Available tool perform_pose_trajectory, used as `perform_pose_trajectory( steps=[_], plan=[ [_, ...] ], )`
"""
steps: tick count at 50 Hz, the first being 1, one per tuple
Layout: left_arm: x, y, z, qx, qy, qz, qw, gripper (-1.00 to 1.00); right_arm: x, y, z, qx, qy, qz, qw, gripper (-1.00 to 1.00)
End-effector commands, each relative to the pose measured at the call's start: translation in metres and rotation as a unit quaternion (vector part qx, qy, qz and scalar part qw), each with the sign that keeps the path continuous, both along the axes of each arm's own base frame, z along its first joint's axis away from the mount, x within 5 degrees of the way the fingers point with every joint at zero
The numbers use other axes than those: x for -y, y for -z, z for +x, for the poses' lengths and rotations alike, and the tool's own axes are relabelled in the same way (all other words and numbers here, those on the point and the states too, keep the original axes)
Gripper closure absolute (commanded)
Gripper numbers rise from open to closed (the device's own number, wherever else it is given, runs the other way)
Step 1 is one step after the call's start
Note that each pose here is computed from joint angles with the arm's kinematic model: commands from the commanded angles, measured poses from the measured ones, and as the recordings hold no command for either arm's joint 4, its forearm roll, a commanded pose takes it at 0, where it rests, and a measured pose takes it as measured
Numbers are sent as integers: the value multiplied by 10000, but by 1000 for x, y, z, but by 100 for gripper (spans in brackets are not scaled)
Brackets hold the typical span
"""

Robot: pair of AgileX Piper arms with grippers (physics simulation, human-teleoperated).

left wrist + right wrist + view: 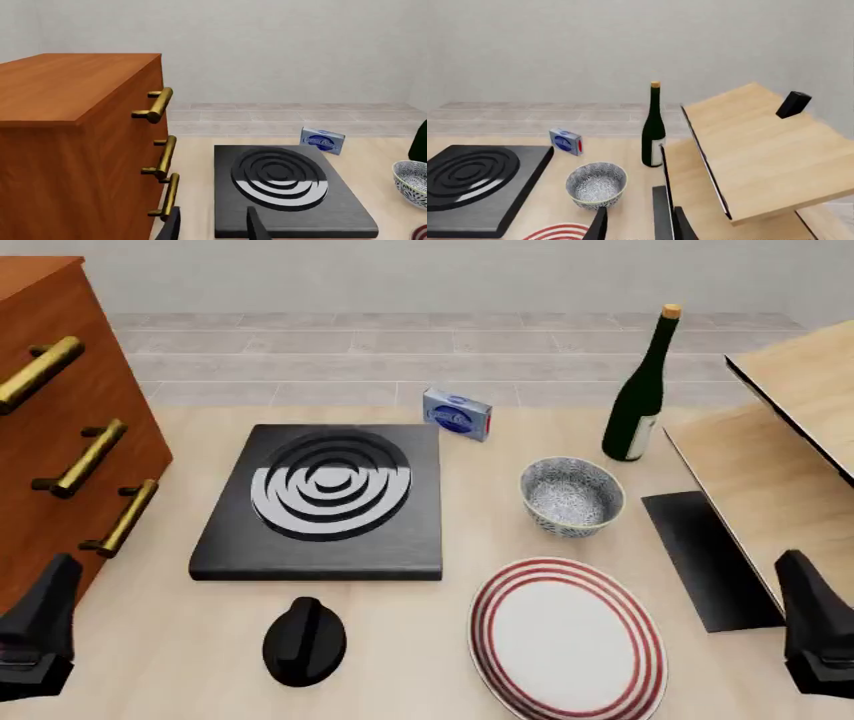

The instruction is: Put the bowl on the stove.

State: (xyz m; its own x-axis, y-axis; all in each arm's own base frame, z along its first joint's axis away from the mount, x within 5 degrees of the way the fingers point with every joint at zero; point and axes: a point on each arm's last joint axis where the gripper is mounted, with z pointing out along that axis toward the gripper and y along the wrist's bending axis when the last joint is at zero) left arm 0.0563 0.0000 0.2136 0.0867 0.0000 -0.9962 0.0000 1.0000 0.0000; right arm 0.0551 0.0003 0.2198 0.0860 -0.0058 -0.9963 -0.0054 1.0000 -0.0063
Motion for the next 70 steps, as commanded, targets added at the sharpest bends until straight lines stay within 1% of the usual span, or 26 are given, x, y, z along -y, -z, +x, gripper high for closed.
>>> perform_pose_trajectory(
  steps=[1, 19, 21, 28, 29, 32, 33, 34, 36, 37, 38, 47, 49, 51, 52, 53, 54, 55, 56, 57, 60, 61, 62, 68, 69, 70],
  plan=[
    [0, -1, 0, -4, 0, 0, 10000, -100, 0, 7, 2, -34, 21, 0, 10000, -100],
    [0, -1, 0, -4, 0, 0, 10000, -100, -2, 6, 6, -119, -114, -93, 9998, -100],
    [0, -1, 0, -4, 0, 0, 10000, -100, -2, 6, 10, -209, -128, -102, 9996, -100],
    [0, -1, 0, -4, 0, 0, 10000, -100, -3, -9, 12, -269, -188, -101, 9994, -100],
    [0, -1, 0, -4, 0, 0, 10000, -100, -10, -26, 25, -502, -578, -357, 9964, -100],
    [0, -1, 0, -4, 0, 0, 10000, -100, -10, -27, 30, -548, -589, -383, 9960, -100],
    [0, -1, 0, -4, 0, 0, 10000, -100, -11, -27, 31, -572, -589, -364, 9960, -100],
    [0, -1, 0, -4, 0, 0, 10000, -100, -11, -27, 34, -602, -597, -275, 9960, -100],
    [0, -1, 0, -4, 0, 0, 10000, -100, -11, -28, 36, -637, -595, -324, 9957, -100],
    [0, -1, 0, -4, 0, 0, 10000, -100, -13, -29, 45, -815, -637, -391, 9939, -100],
    [0, -1, 0, -4, 0, 0, 10000, -100, -13, -32, 43, -694, -632, -364, 9949, -100],
    [0, -1, 0, -4, 0, 0, 10000, -100, -17, -42, 58, -753, -725, -354, 9939, -100],
    [0, -1, 0, -4, 0, 0, 10000, -100, -19, -44, 64, -831, -772, -329, 9930, -100],
    [0, -1, 0, -4, 0, 0, 10000, -100, -20, -46, 68, -857, -789, -402, 9924, -100],
    [0, -1, 0, -4, 0, 0, 10000, -100, -21, -46, 71, -888, -823, -348, 9920, -100],
    [0, -1, 0, -4, 0, 0, 10000, -100, -22, -47, 72, -898, -830, -371, 9918, -100],
    [0, -1, 0, -4, 0, 0, 10000, -100, -24, -43, 80, -1080, -847, -453, 9895, -100],
    [0, -1, 0, -4, 0, 0, 10000, -100, -25, -46, 79, -1022, -893, -365, 9901, -100],
    [0, -1, 0, -4, 0, 0, 10000, -100, -25, -46, 79, -1022, -893, -365, 9901, -100],
    [0, -1, 0, -4, 0, 0, 10000, -100, -28, -46, 87, -1145, -955, -385, 9881, -100],
    [0, -1, 0, -4, 0, 0, 10000, -100, -30, -50, 93, -1219, -978, -403, 9869, -100],
    [0, -1, 0, -4, 0, 0, 10000, -100, -32, -49, 98, -1337, -1003, -417, 9850, -100],
    [0, -1, 0, -4, 0, 0, 10000, -100, -32, -53, 98, -1277, -1013, -435, 9857, -100],
    [0, -1, 0, -4, 0, 0, 10000, -100, -36, -62, 111, -1352, -1051, -463, 9841, -100],
    [0, -1, 0, -4, 0, 0, 10000, -100, -38, -62, 117, -1432, -1068, -417, 9830, -100],
    [0, -1, 0, -4, 0, 0, 10000, -100, -39, -62, 120, -1461, -1076, -454, 9823, -100]
  ],
)
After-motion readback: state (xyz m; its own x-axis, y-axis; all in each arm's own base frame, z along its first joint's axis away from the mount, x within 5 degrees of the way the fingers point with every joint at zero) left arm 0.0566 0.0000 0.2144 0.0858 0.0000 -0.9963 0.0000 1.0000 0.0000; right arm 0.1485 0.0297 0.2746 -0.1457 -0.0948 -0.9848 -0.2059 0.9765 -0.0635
